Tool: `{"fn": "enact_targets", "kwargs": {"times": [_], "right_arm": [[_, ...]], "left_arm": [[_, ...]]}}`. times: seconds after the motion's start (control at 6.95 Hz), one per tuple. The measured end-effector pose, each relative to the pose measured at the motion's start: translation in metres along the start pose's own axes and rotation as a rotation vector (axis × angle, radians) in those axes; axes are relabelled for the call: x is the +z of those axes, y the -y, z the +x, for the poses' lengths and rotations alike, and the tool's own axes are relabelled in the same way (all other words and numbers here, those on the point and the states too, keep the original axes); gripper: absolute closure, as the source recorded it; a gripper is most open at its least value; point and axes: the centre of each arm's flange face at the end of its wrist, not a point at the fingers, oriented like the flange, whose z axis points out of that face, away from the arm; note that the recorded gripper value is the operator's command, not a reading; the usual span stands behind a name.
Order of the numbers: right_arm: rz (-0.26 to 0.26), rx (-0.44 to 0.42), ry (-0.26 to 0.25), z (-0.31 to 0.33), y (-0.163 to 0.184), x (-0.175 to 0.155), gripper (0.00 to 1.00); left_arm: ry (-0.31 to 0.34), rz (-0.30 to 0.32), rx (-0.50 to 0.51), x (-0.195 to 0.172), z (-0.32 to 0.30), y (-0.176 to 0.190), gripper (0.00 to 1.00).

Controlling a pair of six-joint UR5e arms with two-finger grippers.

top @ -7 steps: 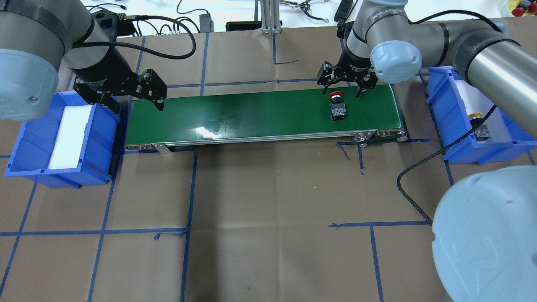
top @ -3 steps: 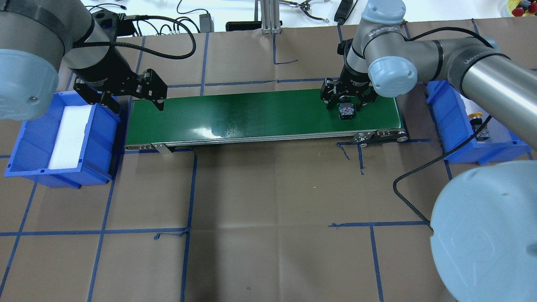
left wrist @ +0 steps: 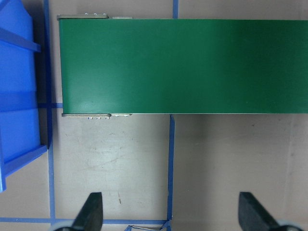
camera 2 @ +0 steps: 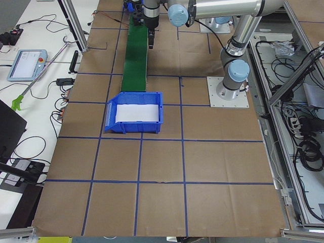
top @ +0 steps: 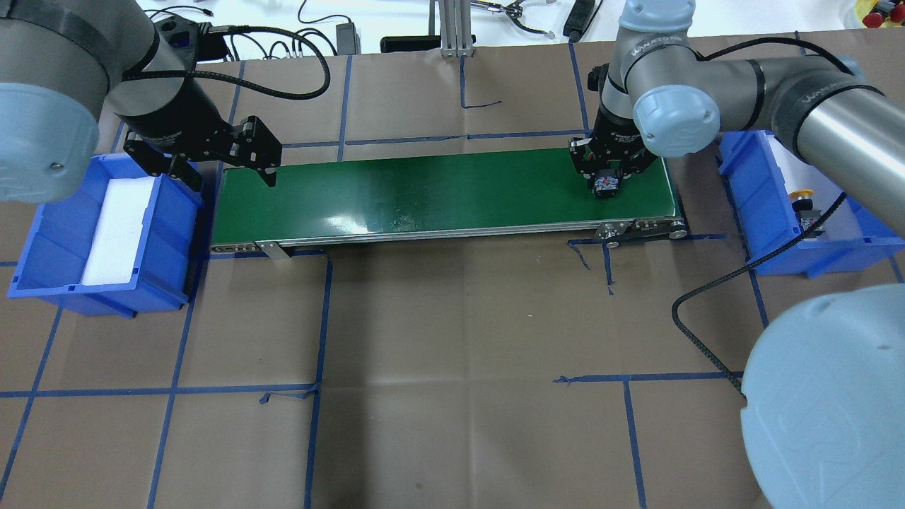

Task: Transport two buttons from left to right
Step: 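Carry the red button with the right gripper into the blue bin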

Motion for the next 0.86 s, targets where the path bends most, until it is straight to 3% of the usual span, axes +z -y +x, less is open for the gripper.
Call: {"fn": "enact_targets", "kwargs": {"times": [0.29, 0.43, 0.58, 0.86], "right_arm": [[0.096, -0.003, -0.015, 0.057, 0.007, -0.072, 0.97], [0.12, -0.024, -0.018, 0.104, 0.016, -0.116, 0.97], [0.112, -0.065, -0.018, 0.154, 0.025, -0.144, 0.97], [0.078, -0.134, -0.011, 0.251, 0.042, -0.141, 0.97]], "left_arm": [[0.0, 0.0, 0.0, 0.0, 0.0, 0.0, 0.0], [0.0, 0.0, 0.001, 0.0, 0.0, 0.0, 0.0], [0.0, 0.0, 0.001, 0.0, 0.0, 0.0, 0.0], [-0.001, 0.0, 0.0, 0.0, 0.0, 0.0, 0.0]]}}
